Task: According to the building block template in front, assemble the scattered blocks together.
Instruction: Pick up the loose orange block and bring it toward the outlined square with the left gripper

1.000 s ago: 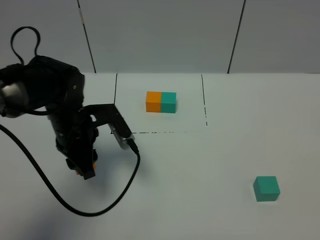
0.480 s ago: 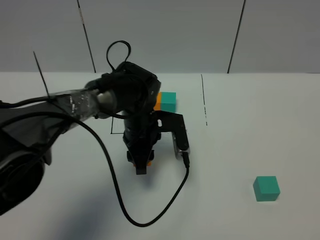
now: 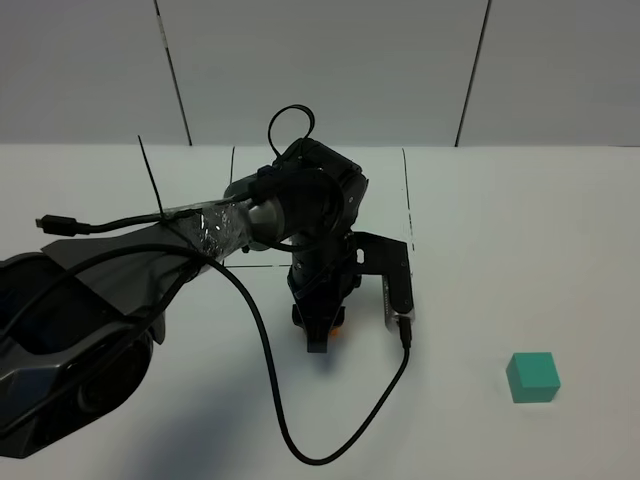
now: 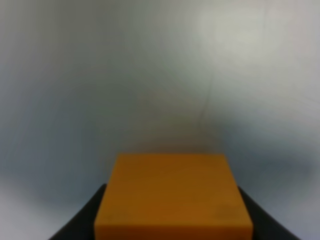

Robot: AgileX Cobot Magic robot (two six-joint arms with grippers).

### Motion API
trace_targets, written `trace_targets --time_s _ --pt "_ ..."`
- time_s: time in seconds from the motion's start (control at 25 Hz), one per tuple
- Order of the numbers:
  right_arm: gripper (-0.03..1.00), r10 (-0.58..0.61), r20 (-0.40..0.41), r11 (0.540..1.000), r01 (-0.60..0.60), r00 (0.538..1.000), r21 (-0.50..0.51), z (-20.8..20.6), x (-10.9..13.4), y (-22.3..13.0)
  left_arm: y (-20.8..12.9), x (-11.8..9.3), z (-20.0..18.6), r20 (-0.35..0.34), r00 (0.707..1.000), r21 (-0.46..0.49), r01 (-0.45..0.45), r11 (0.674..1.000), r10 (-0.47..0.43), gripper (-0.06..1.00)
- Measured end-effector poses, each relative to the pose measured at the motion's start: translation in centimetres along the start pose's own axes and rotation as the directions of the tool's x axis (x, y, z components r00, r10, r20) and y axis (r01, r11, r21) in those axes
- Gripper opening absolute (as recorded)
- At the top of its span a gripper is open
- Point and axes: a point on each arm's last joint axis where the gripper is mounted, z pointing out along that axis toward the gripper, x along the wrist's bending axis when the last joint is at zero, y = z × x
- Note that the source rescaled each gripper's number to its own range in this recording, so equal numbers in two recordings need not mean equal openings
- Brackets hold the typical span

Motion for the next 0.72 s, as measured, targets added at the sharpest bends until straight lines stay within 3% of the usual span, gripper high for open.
trace_targets --time_s 0.72 --pt "0.8 -0.001 0.0 1.0 0.001 1.0 0.0 0.0 0.0 0.0 0.3 0.2 1.2 0.001 0.999 -0.015 -0.034 0.999 0.034 0.0"
